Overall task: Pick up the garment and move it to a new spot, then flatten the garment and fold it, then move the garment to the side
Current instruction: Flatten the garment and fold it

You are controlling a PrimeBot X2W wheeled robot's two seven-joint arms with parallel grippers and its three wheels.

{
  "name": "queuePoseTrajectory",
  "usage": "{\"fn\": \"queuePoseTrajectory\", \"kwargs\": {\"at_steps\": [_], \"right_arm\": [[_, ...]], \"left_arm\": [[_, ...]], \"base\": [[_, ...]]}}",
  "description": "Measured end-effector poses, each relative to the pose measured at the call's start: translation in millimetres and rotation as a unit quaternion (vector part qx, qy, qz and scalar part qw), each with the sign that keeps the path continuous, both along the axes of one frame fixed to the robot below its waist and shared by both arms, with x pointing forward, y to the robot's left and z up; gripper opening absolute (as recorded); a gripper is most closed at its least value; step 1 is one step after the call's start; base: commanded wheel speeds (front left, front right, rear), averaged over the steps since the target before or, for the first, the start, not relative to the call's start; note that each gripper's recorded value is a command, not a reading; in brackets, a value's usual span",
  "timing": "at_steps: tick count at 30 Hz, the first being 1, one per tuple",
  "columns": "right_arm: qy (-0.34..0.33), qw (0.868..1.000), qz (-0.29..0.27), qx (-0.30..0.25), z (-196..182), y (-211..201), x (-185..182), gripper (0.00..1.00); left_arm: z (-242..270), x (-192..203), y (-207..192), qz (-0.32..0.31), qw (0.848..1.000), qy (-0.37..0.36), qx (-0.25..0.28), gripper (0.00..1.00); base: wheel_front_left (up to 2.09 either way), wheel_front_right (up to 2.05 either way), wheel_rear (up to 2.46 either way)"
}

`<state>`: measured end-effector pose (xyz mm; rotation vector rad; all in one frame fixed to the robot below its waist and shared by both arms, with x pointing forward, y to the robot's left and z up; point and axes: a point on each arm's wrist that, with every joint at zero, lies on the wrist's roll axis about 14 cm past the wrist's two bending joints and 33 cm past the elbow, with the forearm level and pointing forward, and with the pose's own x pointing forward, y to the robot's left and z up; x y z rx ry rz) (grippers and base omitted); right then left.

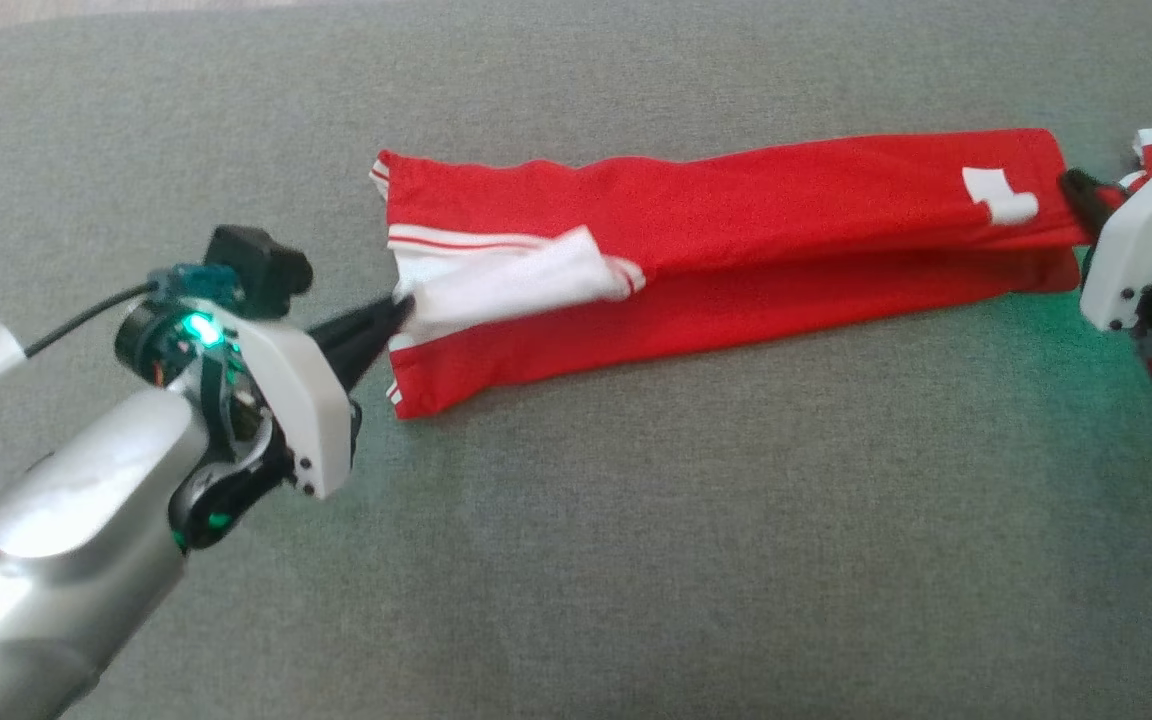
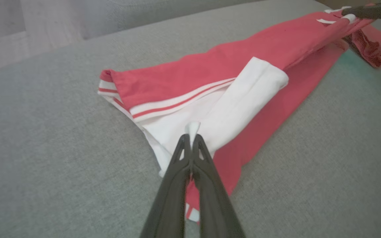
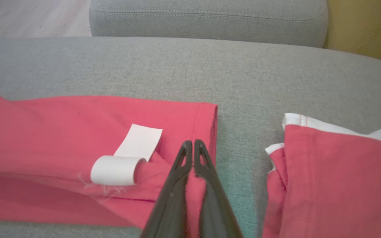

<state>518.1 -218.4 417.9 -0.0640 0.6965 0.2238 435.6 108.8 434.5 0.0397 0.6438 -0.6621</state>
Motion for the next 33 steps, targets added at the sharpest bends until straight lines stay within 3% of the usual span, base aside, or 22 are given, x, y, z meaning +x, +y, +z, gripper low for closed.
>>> {"fn": "queuePoseTrajectory", "kwargs": {"at_steps": [8,9,10,11,12,15,18,21,23,28,33], "right_arm": [[0.048,0.998,0.025,-0.024,-18.5,-1.0,-18.3,0.0],[0.054,0.998,0.026,-0.024,-20.8,-1.0,-20.0,0.54],[0.057,0.998,0.024,-0.023,-22.1,-1.8,-21.0,1.0],[0.06,0.998,0.022,-0.021,-23.0,-2.7,-22.1,1.0],[0.061,0.998,0.019,-0.016,-22.7,-2.8,-22.7,1.0],[0.043,0.999,0.003,0.009,-14.3,-2.8,-19.1,1.0],[-0.01,0.999,-0.021,0.039,5.7,-6.9,-7.9,1.0],[-0.088,0.991,-0.049,0.092,37.7,-5.0,6.9,1.0],[-0.138,0.985,-0.041,0.099,56.9,1.5,12.3,1.0],[-0.263,0.953,-0.039,0.146,110.8,17.8,19.4,1.0],[-0.34,0.922,-0.029,0.181,151.9,41.0,11.4,1.0]], "left_arm": [[-11.1,-13.4,-3.7,-0.02,0.999,0.043,0.015,0.0],[-12.9,-13.9,-4.1,-0.021,0.999,0.045,0.017,0.0],[-14.3,-14.2,-4.8,-0.021,0.999,0.047,0.018,0.39],[-15.3,-14.5,-5.8,-0.021,0.998,0.048,0.019,0.86],[-15.7,-14.5,-6.6,-0.021,0.998,0.047,0.019,1.0],[-8.7,-5.9,-8.9,-0.005,1.0,0.022,0.008,1.0],[17.2,20.1,-7.1,0.048,0.997,-0.049,-0.029,1.0],[51.3,43.7,-2.8,0.103,0.983,-0.129,-0.078,1.0],[71.2,52.6,-0.8,0.125,0.971,-0.173,-0.106,1.0],[115.9,63.3,9.7,0.184,0.933,-0.261,-0.164,1.0],[127.6,48.1,15.4,0.218,0.915,-0.286,-0.182,1.0]], "base": [[0.0,0.0,0.0],[0.0,0.0,0.0],[0.0,0.0,0.0],[0.0,0.0,0.0],[0.0,0.0,0.0],[0.0,0.0,0.0],[0.0,0.0,0.0],[0.0,0.0,0.0],[0.0,0.0,0.0],[0.0,0.0,0.0],[0.0,0.0,0.0]]}}
